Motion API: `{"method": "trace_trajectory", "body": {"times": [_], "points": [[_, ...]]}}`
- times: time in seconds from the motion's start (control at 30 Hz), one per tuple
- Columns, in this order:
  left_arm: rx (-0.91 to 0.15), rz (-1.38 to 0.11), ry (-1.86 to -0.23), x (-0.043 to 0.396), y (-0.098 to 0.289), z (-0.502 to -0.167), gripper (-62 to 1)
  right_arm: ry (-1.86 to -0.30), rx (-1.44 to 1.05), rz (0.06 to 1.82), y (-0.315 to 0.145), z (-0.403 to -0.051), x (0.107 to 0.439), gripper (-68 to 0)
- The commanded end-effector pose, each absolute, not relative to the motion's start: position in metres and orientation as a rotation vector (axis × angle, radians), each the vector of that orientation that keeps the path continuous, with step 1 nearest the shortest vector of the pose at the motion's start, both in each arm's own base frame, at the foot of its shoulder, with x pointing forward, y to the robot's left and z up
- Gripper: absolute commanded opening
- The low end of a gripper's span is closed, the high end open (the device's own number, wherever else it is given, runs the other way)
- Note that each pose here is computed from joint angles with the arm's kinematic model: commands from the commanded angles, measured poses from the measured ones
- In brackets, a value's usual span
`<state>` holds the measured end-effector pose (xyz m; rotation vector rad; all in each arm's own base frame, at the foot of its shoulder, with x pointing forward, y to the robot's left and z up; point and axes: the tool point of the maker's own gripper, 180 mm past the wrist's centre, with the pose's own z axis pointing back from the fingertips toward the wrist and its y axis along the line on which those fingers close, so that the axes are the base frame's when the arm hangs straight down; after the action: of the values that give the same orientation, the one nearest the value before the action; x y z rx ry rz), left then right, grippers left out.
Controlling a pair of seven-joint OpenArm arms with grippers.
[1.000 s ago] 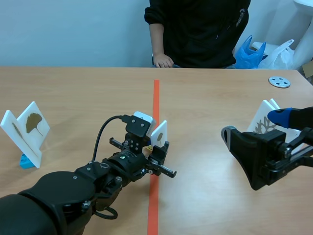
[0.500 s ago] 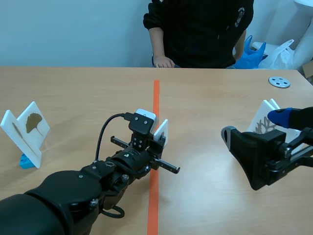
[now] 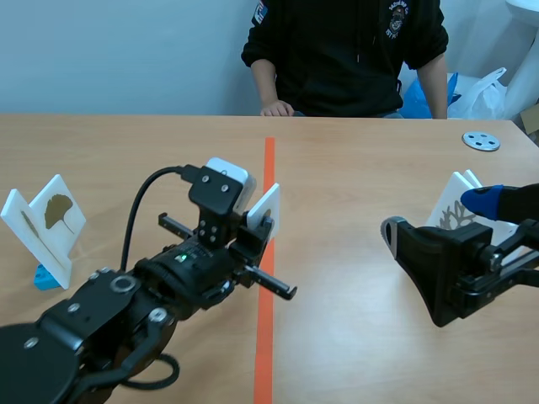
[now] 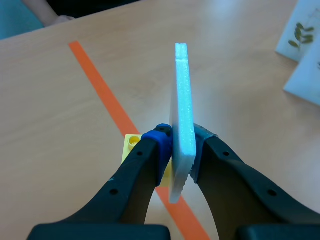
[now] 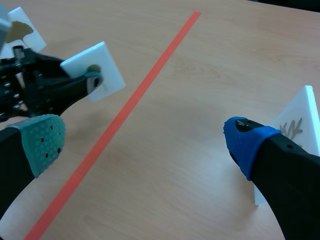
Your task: Sort the leaf by its shape. The table is split by an orange tape line. A compound leaf with several leaflets goes to the left side, a simple leaf with one blade goes to the right side. Return to the home posture when a red brick is placed on the table.
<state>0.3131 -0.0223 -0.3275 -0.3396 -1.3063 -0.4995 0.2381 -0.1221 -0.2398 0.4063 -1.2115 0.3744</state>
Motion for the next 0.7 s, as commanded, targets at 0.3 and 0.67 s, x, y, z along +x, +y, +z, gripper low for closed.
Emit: {"method": "trace_trajectory", "body": {"times": [0.3, 0.67], "points": [[-0.254, -0.357, -1.383, 0.272, 0.038, -0.283, -55.3, -1.25, 0.41, 0.388, -0.121, -0.227, 0.242, 0.4], [-0.073, -0.133, -1.327, 0.271, 0.136, -0.302, -55.4, -1.25, 0.411, 0.387, -0.121, -0.228, 0.242, 0.4]]}}
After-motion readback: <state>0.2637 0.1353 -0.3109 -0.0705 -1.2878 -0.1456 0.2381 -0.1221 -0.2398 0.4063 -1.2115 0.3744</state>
